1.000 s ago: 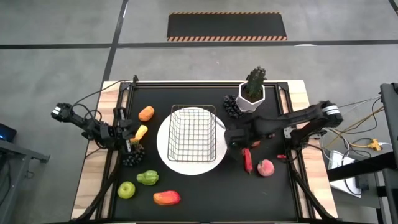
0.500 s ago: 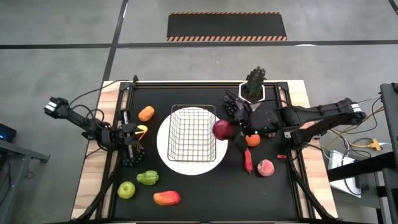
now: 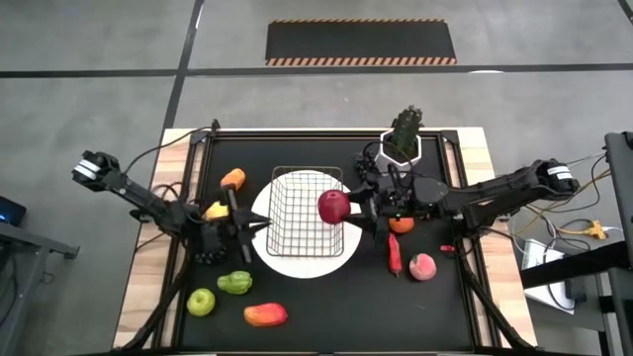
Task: Build produce basket
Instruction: Put the pomegranate into the wire basket
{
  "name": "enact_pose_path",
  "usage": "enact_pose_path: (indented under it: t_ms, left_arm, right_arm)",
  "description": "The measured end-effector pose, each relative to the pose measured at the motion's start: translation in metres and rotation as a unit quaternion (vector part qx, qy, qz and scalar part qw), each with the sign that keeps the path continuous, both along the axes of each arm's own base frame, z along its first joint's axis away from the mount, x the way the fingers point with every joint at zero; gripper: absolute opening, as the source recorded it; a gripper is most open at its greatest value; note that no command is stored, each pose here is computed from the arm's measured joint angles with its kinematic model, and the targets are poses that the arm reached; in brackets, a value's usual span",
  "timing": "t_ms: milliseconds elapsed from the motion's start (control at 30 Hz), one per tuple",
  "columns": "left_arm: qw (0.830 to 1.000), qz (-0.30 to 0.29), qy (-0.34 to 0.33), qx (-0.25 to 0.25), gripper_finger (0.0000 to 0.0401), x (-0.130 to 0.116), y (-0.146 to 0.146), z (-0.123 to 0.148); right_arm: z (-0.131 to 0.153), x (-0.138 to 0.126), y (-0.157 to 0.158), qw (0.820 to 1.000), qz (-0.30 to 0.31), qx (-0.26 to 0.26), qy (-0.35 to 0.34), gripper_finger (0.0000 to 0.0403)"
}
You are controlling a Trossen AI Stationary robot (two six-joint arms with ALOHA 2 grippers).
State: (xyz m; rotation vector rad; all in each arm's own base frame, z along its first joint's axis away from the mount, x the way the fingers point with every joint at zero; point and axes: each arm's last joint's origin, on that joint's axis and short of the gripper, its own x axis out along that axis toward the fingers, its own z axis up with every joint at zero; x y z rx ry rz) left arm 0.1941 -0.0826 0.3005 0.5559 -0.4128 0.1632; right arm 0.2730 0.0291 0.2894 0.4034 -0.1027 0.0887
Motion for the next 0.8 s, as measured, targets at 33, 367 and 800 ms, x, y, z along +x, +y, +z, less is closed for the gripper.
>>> enact_pose_path:
  t_ms: [33,367,800]
  left_arm:
    - [1.000,0.018,0.019,0.017,0.0017,0.006,-0.002,-0.001]
    - [0.954,0.185,0.125,0.201,0.0161,0.061,-0.021,-0.007]
    - [0.730,0.318,0.242,0.554,0.0267,0.110,-0.016,-0.038]
  right_arm:
    - [-0.001,0.000,-0.001,1.000,0.000,0.008,-0.010,0.0274]
    - [-0.006,-0.002,-0.007,0.993,0.039,0.108,-0.008,0.0274]
    - [-0.016,-0.001,-0.024,0.948,0.094,0.297,0.064,0.0274]
